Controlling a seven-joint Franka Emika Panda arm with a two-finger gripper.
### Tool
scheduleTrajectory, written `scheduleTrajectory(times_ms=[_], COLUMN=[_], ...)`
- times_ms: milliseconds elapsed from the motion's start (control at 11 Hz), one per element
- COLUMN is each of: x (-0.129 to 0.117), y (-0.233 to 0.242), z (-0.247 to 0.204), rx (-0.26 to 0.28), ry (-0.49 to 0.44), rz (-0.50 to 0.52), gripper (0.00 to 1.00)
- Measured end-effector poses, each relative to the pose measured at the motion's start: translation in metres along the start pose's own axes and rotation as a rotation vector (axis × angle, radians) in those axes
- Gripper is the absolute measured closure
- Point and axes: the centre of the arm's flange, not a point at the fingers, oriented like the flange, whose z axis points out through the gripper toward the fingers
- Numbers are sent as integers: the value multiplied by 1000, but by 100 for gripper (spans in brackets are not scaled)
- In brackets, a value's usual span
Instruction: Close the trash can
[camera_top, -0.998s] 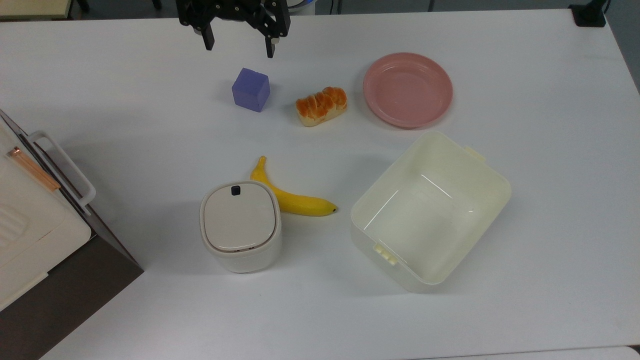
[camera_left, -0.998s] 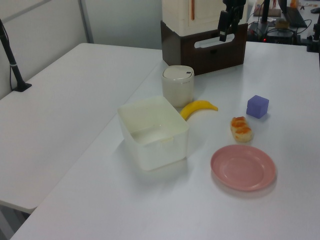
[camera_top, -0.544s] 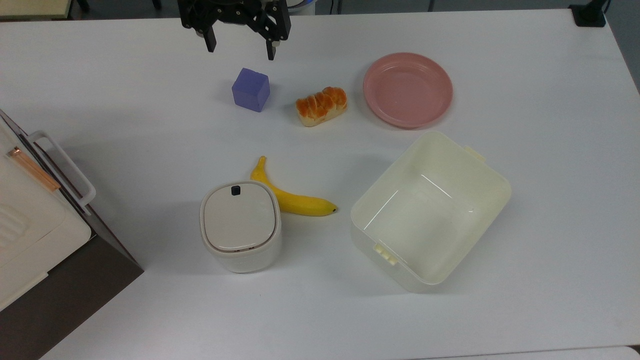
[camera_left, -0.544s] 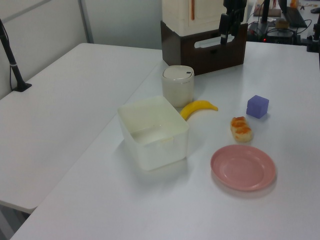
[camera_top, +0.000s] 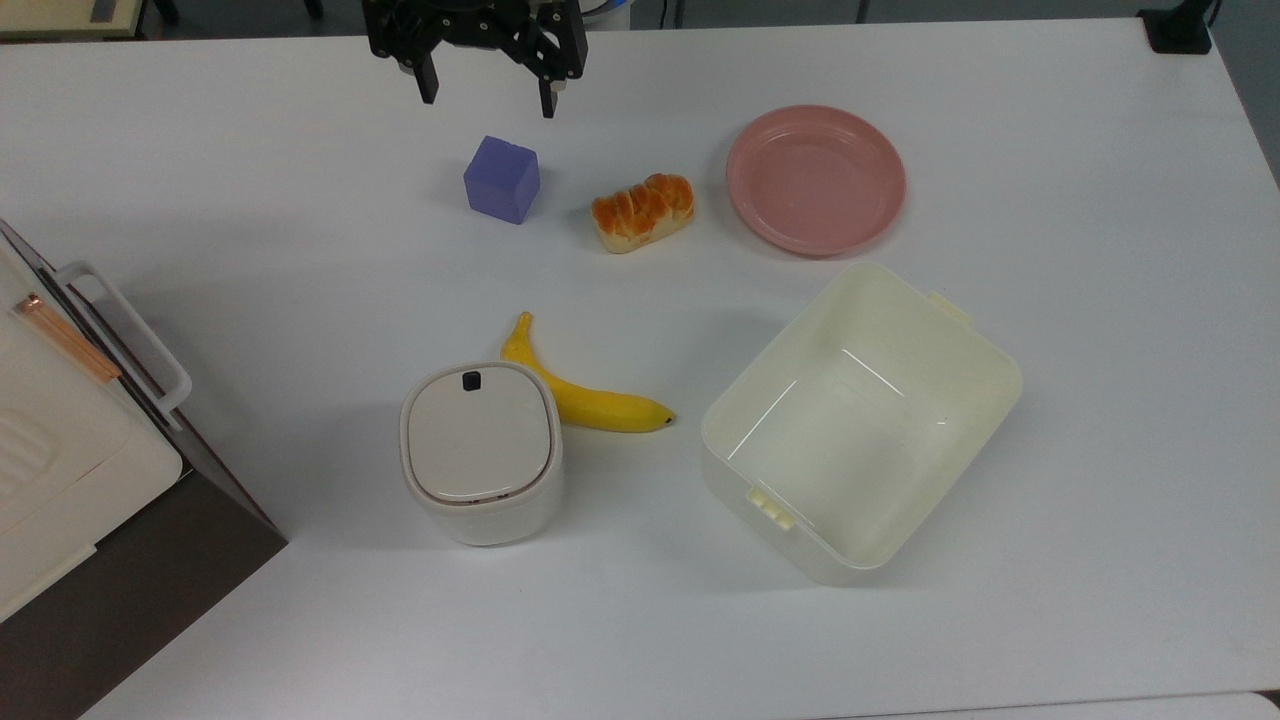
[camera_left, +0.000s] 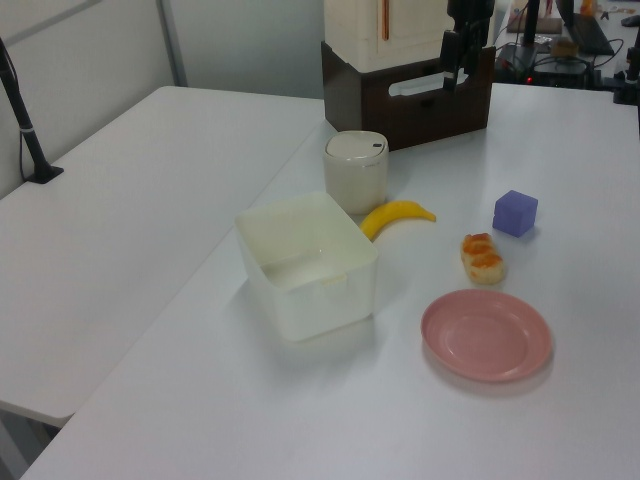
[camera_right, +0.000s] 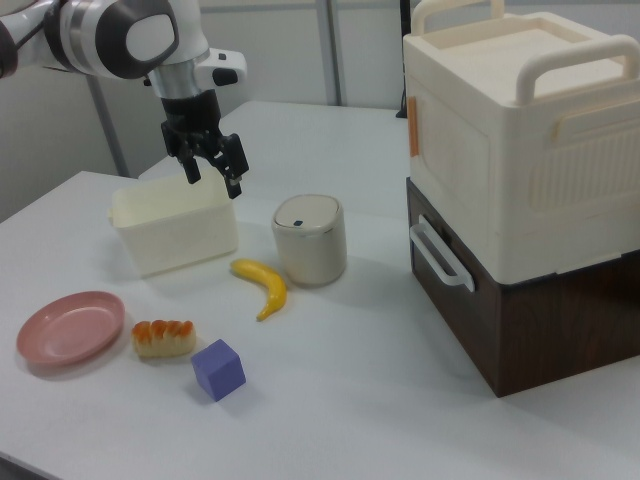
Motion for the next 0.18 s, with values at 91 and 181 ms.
scheduleTrajectory(times_ms=[91, 181], x=[0, 0], y=[0, 0], z=[0, 0], rx=[0, 0], ry=[0, 0], rz=[-2, -3], gripper=[0, 0])
